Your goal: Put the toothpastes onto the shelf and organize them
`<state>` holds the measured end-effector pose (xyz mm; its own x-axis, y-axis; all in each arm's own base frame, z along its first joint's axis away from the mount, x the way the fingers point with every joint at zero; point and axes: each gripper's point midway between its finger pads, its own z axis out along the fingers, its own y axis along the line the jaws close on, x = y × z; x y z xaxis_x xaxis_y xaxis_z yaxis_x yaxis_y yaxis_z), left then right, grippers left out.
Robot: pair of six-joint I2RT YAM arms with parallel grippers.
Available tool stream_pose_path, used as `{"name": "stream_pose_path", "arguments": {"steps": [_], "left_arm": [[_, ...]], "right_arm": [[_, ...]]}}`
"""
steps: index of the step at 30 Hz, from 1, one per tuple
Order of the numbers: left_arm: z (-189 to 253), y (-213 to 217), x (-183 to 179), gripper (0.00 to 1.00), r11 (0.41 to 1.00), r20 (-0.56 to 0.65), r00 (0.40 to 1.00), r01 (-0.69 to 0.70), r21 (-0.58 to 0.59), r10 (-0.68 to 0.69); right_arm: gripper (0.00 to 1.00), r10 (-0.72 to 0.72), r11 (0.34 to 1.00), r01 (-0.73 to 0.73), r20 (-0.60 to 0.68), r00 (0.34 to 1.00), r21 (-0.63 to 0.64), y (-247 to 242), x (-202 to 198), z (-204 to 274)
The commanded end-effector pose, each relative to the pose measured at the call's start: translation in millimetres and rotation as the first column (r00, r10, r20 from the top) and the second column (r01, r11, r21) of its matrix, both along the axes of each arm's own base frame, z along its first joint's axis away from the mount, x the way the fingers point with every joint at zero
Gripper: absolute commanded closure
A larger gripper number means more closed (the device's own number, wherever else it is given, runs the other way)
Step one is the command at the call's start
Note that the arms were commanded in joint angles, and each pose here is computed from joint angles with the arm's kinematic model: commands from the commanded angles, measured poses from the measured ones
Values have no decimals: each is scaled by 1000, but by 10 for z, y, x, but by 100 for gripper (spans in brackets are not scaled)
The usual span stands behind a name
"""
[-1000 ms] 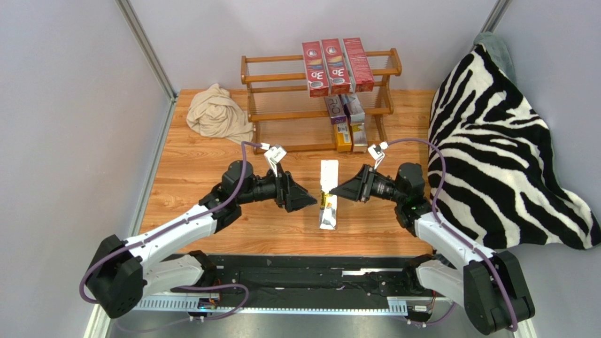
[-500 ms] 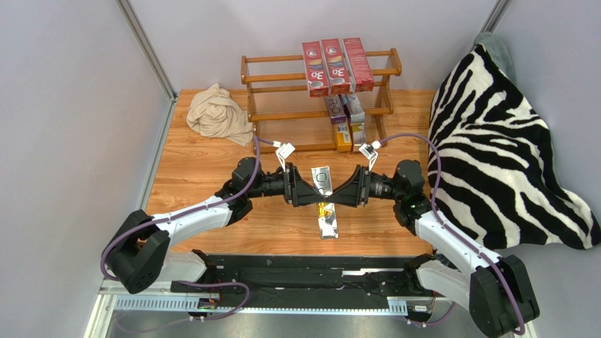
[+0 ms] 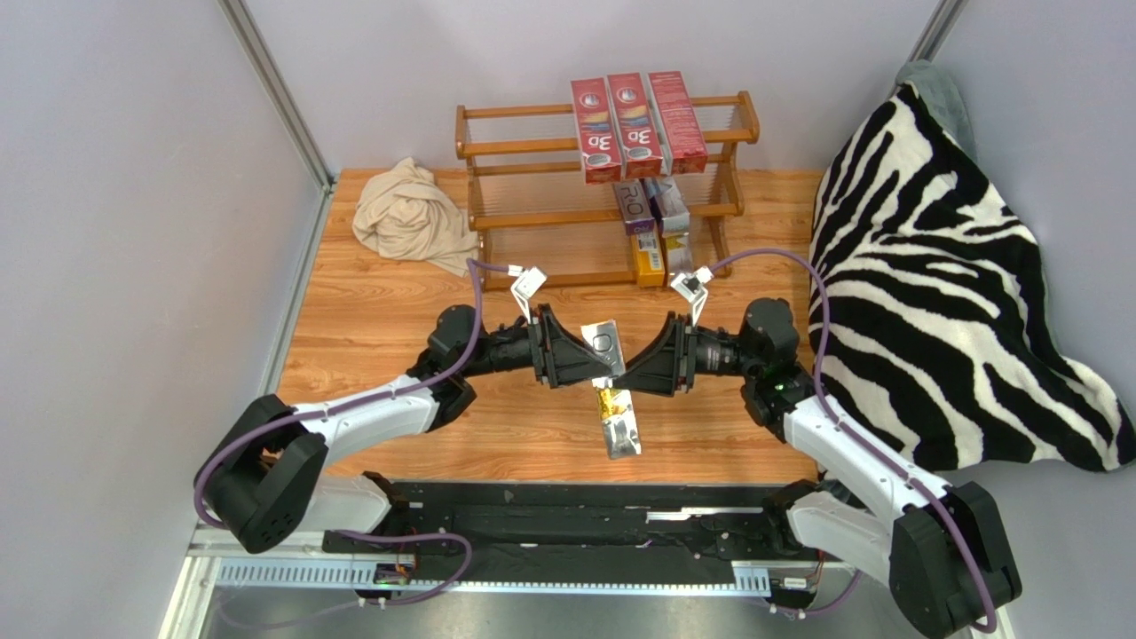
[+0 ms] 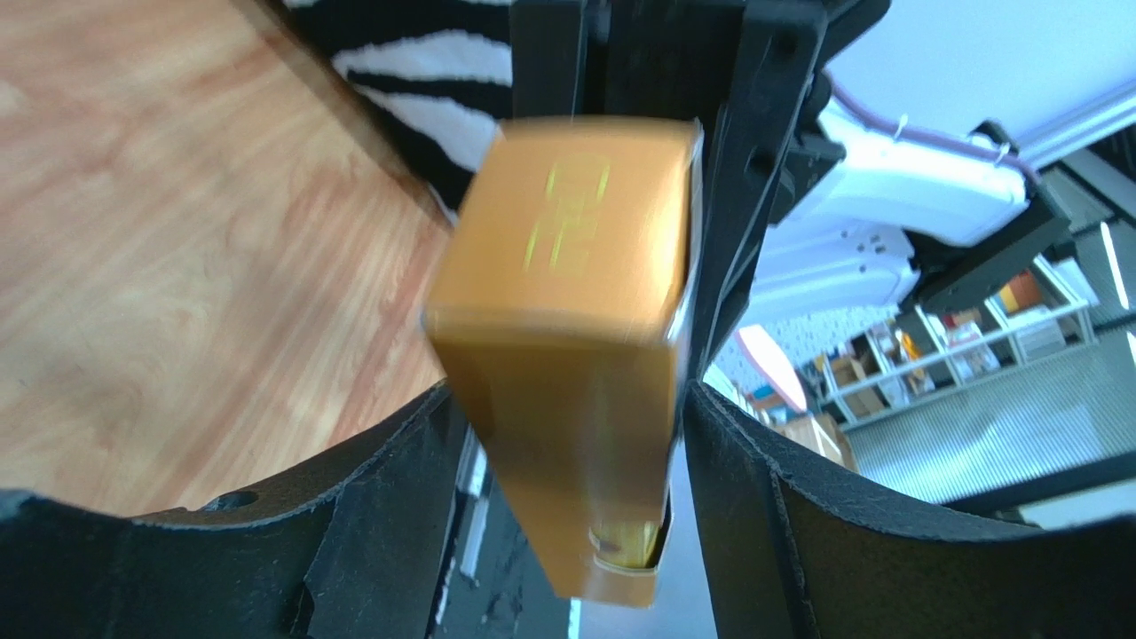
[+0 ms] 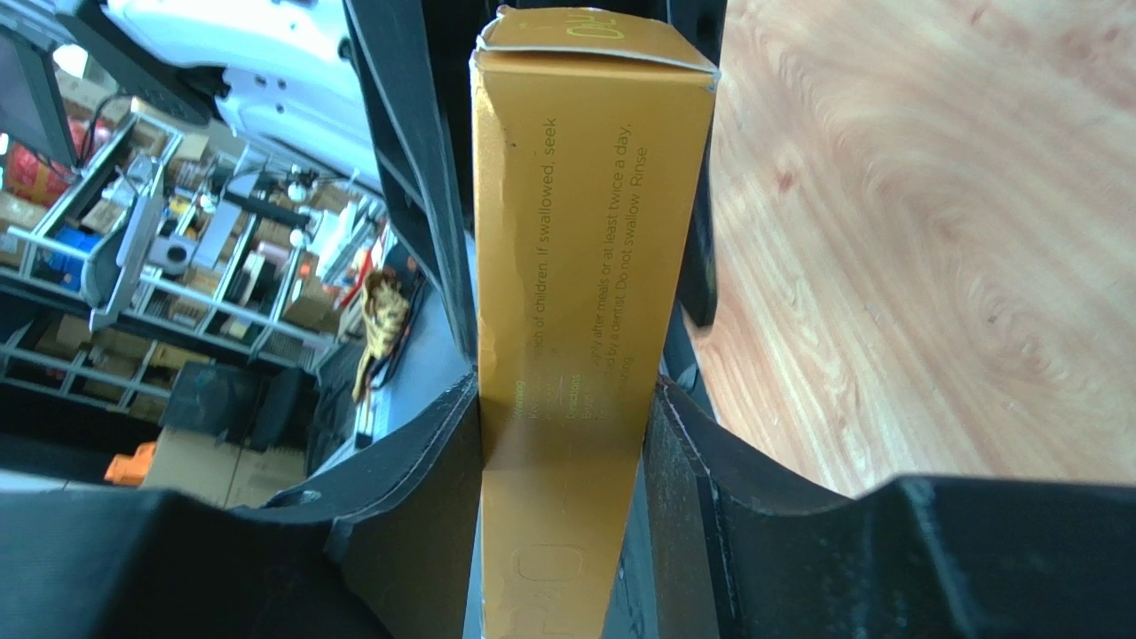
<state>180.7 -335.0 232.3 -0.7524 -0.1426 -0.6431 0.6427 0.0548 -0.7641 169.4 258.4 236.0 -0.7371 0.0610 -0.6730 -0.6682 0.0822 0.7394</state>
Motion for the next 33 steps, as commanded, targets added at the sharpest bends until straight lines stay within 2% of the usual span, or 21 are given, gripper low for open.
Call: {"name": "stream_pose_path", "arguments": {"steps": [1, 7, 19, 22, 23, 26, 29, 31, 33], "left_arm": [[521, 114, 90, 30, 985, 130, 987, -70, -158, 91], [531, 256, 83, 30, 984, 147, 979, -120, -135, 140], [444, 64, 42, 34, 994, 130, 991, -1, -108, 15], [424, 29, 24, 44, 994, 131, 991, 14, -105, 0], [435, 26, 20, 52, 994, 135, 991, 18, -107, -4], [439, 30, 21, 66, 994, 132, 991, 15, -111, 0], [470, 36, 24, 71, 993, 128, 992, 8, -117, 7], [503, 46, 50, 71, 992, 125, 992, -11, -124, 26], [564, 61, 76, 71, 991, 124, 991, -34, -131, 51]], "right_arm": [[73, 68, 997, -67, 25, 997, -23, 27, -124, 0], [73, 64, 998, -63, 29, 998, -29, 24, -121, -17], [73, 90, 996, -90, 37, 995, -11, 156, -124, 77], [73, 94, 995, -94, 31, 995, -12, 185, -119, 65], [73, 96, 995, -96, 30, 995, -12, 191, -124, 58], [72, 85, 996, -85, 29, 996, -14, 194, -117, 40], [67, 51, 998, -50, 25, 998, -24, 186, -81, 13], [59, -26, 997, 25, -13, 1000, -74, 170, 26, -88], [39, -57, 995, 57, -4, 998, -79, 153, 55, -76]]}}
